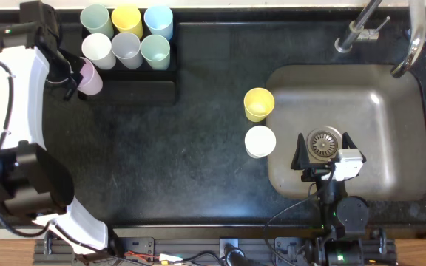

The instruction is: Store Cups

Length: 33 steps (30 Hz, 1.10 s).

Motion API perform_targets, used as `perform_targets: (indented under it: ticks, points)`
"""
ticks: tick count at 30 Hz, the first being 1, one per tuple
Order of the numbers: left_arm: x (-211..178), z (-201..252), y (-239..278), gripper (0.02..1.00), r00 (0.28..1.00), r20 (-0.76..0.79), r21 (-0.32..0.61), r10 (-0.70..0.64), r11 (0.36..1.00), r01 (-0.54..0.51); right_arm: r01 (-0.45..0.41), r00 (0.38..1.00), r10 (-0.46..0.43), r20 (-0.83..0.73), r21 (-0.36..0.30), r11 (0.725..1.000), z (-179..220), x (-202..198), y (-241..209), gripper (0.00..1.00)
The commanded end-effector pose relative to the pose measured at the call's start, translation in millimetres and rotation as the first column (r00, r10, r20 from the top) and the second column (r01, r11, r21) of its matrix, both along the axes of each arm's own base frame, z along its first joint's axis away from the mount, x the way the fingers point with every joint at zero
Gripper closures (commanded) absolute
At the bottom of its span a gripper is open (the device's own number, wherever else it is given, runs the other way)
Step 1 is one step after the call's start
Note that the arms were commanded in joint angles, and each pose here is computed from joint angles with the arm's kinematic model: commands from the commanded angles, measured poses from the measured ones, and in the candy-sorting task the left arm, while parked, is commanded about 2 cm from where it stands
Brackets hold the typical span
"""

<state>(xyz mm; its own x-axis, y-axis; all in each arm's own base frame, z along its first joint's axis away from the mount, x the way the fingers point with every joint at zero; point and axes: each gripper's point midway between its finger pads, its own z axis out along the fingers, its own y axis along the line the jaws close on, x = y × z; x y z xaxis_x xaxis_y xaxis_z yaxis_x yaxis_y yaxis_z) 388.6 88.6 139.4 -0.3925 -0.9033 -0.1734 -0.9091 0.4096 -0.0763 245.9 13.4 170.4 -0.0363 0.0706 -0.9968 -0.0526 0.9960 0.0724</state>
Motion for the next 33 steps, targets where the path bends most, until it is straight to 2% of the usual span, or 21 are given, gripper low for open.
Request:
perform_targets:
  ticks: [1, 5, 27, 28, 29, 31, 32, 33]
  points:
    - [10, -14, 2, 0.982, 1.0, -0.018, -0.001, -0.015, 1.0, 0.015, -0.003, 1.0, 0.003, 0.01, -0.001, 1.0, 1, 0, 1, 0.003]
    - [15, -22, 7, 0.982, 1.0, -0.018, 0.018, 0.011, 1.0, -0.011, -0.003, 1.0, 0.003, 0.01, -0.001, 1.0, 1, 0, 1, 0.005]
    - [18, -57, 7, 0.982, 0.997, -0.071, 0.009, 0.014, 1.0, -0.014, -0.003, 1.0, 0.003, 0.01, -0.001, 1.0, 1, 0, 1, 0.003]
    - [18, -57, 7, 0.919, 0.997, -0.072, 0.009, 0.014, 1.0, -0.013, -0.003, 1.0, 0.003, 0.01, -0.001, 1.0, 1, 0, 1, 0.003]
    - [17, -57, 7, 0.807, 0.997, -0.073, 0.009, 0.013, 1.0, -0.013, -0.003, 1.0, 0.003, 0.01, -0.001, 1.0, 1, 0, 1, 0.003]
    - [17, -57, 7, 0.351, 0.997, -0.073, 0.009, 0.013, 1.0, -0.012, -0.003, 1.0, 0.003, 0.01, -0.001, 1.0, 1, 0, 1, 0.003]
    - [17, -57, 7, 0.161, 0.997, -0.073, 0.008, 0.013, 1.0, -0.013, -0.003, 1.0, 0.004, 0.01, -0.002, 1.0, 1, 0, 1, 0.003]
    - [17, -57, 7, 0.02, 0.997, -0.072, 0.007, 0.013, 1.0, -0.013, -0.003, 1.0, 0.003, 0.01, -0.001, 1.0, 1, 0, 1, 0.003]
